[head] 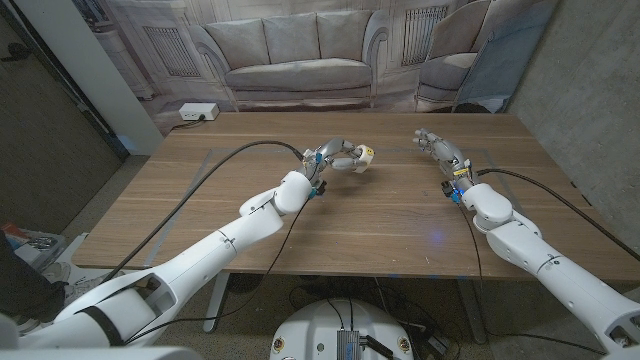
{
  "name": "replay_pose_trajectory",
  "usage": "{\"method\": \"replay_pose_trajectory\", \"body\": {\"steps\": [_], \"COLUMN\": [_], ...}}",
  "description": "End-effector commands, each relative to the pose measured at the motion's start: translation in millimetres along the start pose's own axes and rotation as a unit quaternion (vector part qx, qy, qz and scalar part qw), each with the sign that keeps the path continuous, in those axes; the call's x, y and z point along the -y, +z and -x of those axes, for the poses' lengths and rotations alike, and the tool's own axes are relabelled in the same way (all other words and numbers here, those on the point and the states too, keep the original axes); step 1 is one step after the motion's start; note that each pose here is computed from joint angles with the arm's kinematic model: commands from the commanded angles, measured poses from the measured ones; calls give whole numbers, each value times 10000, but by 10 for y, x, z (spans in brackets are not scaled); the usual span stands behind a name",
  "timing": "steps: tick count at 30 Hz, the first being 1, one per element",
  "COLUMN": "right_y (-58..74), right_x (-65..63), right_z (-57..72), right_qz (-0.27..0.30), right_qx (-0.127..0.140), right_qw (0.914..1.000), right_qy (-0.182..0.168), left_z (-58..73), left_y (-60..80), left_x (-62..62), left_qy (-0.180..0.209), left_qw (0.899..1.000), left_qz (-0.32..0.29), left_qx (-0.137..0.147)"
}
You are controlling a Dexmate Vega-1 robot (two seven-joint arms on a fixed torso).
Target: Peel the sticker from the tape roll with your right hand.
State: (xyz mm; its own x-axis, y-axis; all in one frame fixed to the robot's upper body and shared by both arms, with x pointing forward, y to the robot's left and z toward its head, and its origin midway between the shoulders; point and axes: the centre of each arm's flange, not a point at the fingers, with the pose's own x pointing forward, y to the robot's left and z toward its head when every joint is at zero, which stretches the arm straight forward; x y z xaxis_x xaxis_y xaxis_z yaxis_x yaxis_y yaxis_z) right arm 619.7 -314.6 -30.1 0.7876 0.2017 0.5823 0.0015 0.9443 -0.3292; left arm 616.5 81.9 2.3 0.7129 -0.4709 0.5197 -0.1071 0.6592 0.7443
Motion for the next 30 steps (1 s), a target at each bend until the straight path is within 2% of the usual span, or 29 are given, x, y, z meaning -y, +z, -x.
{"method": "replay_pose_trajectory", "body": {"steps": [1, 10, 19, 24, 30], "right_y": [146, 244, 351, 457, 567], "right_x": [-48, -113, -168, -212, -270], "right_z": [60, 84, 89, 117, 169], "right_qz": [610, 1042, 1579, 1929, 2307], "right_qx": [157, 279, 333, 474, 611], "right_qw": [9979, 9940, 9868, 9800, 9710], "right_qy": [-177, -198, -112, -95, -116], "left_z": [-53, -104, -231, -304, -345], "left_y": [-81, -91, 7, 101, 147], "left_x": [-7, -12, -56, -84, -99], "left_qy": [-87, -234, -566, -655, -746], "left_qw": [9981, 9977, 9973, 9975, 9968], "left_qz": [597, 602, 417, 249, 285], "left_qx": [-130, -199, -203, -84, 4]}}
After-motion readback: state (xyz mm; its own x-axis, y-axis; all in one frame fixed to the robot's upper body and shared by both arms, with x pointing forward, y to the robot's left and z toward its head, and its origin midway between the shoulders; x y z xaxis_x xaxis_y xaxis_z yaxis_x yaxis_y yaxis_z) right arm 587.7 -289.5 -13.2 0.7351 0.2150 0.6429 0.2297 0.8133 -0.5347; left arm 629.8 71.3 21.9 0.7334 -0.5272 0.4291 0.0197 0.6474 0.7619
